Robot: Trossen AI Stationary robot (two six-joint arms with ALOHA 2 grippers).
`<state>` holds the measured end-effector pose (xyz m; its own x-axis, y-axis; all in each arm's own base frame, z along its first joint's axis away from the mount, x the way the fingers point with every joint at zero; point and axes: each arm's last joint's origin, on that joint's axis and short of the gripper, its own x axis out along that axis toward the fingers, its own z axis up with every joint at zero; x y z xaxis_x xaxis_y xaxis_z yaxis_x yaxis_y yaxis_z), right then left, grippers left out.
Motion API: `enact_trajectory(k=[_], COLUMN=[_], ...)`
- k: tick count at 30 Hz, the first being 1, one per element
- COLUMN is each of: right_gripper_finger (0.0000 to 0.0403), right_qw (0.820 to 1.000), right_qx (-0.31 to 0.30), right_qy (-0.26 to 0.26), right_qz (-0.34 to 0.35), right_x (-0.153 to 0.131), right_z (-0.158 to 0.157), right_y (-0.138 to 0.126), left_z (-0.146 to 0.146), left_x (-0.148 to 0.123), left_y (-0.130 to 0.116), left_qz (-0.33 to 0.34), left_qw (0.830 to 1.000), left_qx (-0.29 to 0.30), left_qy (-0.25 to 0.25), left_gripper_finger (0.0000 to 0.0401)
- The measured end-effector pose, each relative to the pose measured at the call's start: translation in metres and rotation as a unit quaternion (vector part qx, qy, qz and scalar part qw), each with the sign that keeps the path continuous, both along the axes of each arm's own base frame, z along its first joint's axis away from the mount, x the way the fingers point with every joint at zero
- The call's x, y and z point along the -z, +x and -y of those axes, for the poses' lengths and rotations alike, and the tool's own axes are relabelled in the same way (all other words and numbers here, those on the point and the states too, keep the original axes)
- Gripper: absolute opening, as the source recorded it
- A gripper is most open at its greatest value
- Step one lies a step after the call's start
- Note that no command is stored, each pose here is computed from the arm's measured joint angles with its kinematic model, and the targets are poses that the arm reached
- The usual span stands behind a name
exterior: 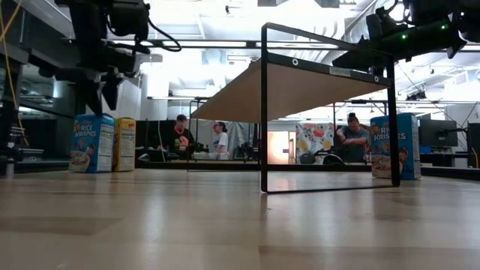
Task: Stack cereal on shelf
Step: Put the left blue cereal box on the shelf
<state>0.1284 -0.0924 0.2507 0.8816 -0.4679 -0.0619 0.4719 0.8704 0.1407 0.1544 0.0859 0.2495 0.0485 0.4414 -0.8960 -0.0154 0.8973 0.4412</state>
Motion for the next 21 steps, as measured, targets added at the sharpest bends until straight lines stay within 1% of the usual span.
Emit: enact_trajectory(k=[2,5,8,12,21], right_gripper_finger=[0.0001,0.0001,0.0001,0.0001,0.0001], right_qw=[1.0,1.0,1.0,1.0,1.0], right_qx=[0.0,0.0,0.0,0.0,0.0], right_qy=[0.0,0.002,0.007,0.017,0.017], right_qz=[0.0,-0.001,-0.003,-0.004,-0.007], right_x=[0.0,0.0,0.001,0.002,0.003], right_z=[0.0,0.0,0.0,0.0,0.0], right_y=[0.0,0.0,0.0,0.0,0.0], left_z=[-0.001,-0.003,-0.009,-0.018,-0.029], left_x=[0.0,0.0,0.004,0.006,0.016], left_y=[-0.001,-0.003,-0.005,-0.007,-0.006], left_qz=[-0.007,-0.02,-0.04,-0.044,-0.065], left_qw=[1.0,1.0,0.999,0.999,0.997], left_qx=[-0.001,0.004,-0.01,-0.027,-0.03], left_qy=[0.011,0.01,0.001,0.002,-0.035], left_gripper_finger=[0.0264,0.0264,0.0264,0.0264,0.0264])
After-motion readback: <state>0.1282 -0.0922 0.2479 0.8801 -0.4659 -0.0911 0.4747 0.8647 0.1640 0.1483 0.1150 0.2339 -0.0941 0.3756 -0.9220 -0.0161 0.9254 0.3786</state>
